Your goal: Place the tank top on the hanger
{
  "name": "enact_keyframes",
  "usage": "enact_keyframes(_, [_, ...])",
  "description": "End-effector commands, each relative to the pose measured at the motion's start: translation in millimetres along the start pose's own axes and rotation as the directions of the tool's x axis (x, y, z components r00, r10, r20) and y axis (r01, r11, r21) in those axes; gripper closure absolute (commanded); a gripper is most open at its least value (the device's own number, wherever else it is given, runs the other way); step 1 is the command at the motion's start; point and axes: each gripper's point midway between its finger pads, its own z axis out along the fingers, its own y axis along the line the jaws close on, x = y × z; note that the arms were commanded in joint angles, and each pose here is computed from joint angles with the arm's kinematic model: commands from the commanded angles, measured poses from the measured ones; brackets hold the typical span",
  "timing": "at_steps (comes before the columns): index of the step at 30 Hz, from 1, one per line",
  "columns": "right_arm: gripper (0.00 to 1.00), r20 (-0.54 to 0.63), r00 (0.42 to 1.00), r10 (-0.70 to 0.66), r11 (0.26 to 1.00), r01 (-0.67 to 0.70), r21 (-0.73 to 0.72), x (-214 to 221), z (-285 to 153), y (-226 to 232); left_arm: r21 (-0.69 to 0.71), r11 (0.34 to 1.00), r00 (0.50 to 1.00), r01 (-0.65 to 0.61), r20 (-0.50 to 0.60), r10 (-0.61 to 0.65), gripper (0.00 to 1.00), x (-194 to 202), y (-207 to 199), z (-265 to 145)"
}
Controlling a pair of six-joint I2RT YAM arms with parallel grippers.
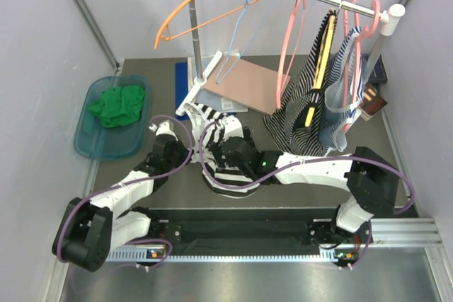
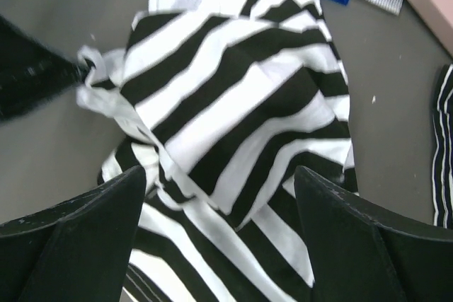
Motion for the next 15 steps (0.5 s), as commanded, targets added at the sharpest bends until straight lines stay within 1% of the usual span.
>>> enact_keyframes(1, [0.15,-0.002,1.000,0.004,0.998,-0.004,-0.055,-4,-19,6,0.110,0.988,0.993,-0.105,0.071,0.098,1.00,-35,-34,-13])
enact_keyframes(2, [0.15,0.004,1.000,-0.007,0.996,0.007,-0.088,-4,-25,15,0.129,0.984,0.990,-0.120,0.085,0.109,1.00,-44,-42,-18])
enact_keyframes(3, [0.15,0.000,0.999,-0.044,0.992,0.044,-0.118,3,-30,21,0.165,0.977,0.990,-0.134,0.056,0.127,1.00,-39,-48,-24])
enact_keyframes(4, [0.15,0.032,0.998,-0.046,0.987,0.051,-0.152,-3,-36,29,0.199,0.968,0.987,-0.155,0.070,0.143,1.00,-44,-56,-30])
enact_keyframes(5, [0.14,0.042,0.997,-0.072,0.979,0.078,-0.190,0,-44,42,0.277,0.947,0.986,-0.164,0.062,0.153,1.00,-47,-74,-39])
enact_keyframes(6, [0.14,0.039,0.995,-0.090,0.967,0.096,-0.235,5,-49,51,0.297,0.942,0.987,-0.157,0.025,0.156,1.00,-41,-78,-43])
enact_keyframes(7, [0.14,0.056,0.995,-0.083,0.959,0.095,-0.268,1,-55,58,0.334,0.933,0.990,-0.135,0.009,0.140,1.00,-41,-86,-49])
enact_keyframes(9, [0.14,0.075,0.993,-0.094,0.939,0.113,-0.325,3,-67,72,0.416,0.903,0.991,-0.110,-0.030,0.134,1.00,-39,-105,-59])
enact_keyframes(11, [0.15,0.118,0.990,-0.082,0.934,0.118,-0.336,-6,-76,77,0.443,0.894,0.991,-0.070,-0.070,0.113,1.00,-37,-113,-64])
enact_keyframes(15, [0.16,0.164,0.984,-0.069,0.958,0.111,-0.263,-17,-74,64,0.470,0.882,0.988,-0.021,-0.123,0.089,1.00,-34,-126,-75])
